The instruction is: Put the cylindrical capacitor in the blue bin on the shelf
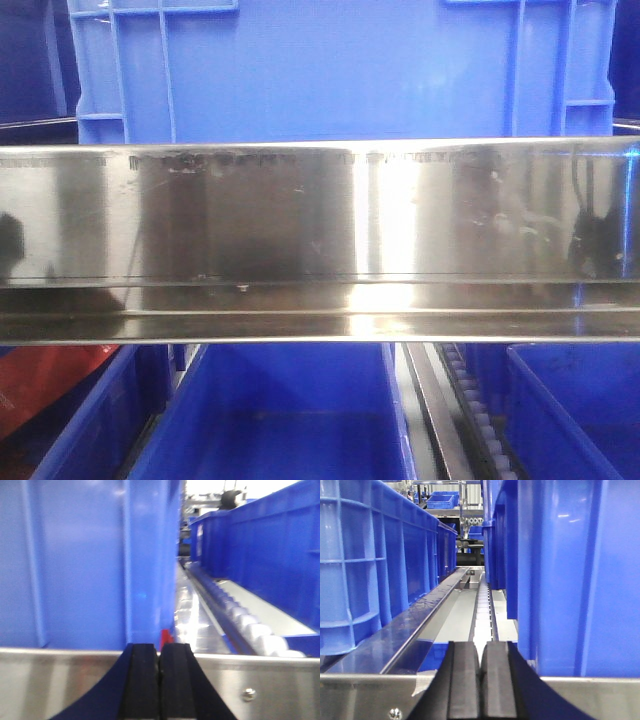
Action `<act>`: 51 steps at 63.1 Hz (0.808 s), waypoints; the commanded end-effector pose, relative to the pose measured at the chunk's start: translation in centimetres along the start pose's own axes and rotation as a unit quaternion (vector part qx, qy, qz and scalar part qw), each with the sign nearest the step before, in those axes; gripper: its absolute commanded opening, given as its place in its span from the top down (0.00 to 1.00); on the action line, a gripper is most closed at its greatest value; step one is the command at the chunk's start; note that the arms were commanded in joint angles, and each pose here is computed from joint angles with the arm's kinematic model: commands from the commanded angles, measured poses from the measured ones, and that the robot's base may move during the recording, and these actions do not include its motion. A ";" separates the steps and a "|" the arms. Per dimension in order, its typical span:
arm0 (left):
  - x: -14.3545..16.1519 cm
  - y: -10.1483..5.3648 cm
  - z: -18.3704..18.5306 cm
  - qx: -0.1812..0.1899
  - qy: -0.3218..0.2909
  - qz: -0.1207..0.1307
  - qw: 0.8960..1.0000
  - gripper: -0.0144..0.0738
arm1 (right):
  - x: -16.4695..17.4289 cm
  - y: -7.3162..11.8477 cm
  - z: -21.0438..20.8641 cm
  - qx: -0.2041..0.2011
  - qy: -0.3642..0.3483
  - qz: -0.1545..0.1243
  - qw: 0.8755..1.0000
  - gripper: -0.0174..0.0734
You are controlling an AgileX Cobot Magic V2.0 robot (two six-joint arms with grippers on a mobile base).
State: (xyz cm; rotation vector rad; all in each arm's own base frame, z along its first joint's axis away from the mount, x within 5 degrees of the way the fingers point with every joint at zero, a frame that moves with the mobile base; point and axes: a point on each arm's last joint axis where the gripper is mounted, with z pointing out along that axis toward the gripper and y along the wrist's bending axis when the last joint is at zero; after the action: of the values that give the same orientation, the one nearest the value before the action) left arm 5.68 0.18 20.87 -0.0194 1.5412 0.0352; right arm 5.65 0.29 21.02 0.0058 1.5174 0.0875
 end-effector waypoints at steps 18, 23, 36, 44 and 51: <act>-0.1 -0.2 0.0 0.021 -0.012 0.012 1.000 0.96 | -0.2 0.0 0.0 0.003 -0.009 -0.002 1.000 0.99; -0.1 -0.2 0.0 0.021 -0.012 0.012 1.000 0.96 | -0.2 0.0 0.0 0.003 -0.009 -0.002 1.000 0.99; -0.1 -0.2 0.0 0.021 -0.012 0.012 1.000 0.96 | -0.2 0.0 0.0 0.003 -0.009 -0.002 1.000 0.99; -0.1 -0.2 0.0 0.021 -0.012 0.012 1.000 0.96 | -0.2 0.0 0.0 0.003 -0.009 -0.002 1.000 0.99; -0.1 -0.2 0.0 0.021 -0.012 0.012 1.000 0.96 | -0.2 0.0 0.0 0.003 -0.009 -0.002 1.000 0.99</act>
State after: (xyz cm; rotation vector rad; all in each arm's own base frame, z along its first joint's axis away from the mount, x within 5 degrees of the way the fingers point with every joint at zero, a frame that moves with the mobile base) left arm 5.69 -0.02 20.78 0.0310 1.5398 0.0272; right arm 5.65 0.29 21.02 0.0058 1.5174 0.0875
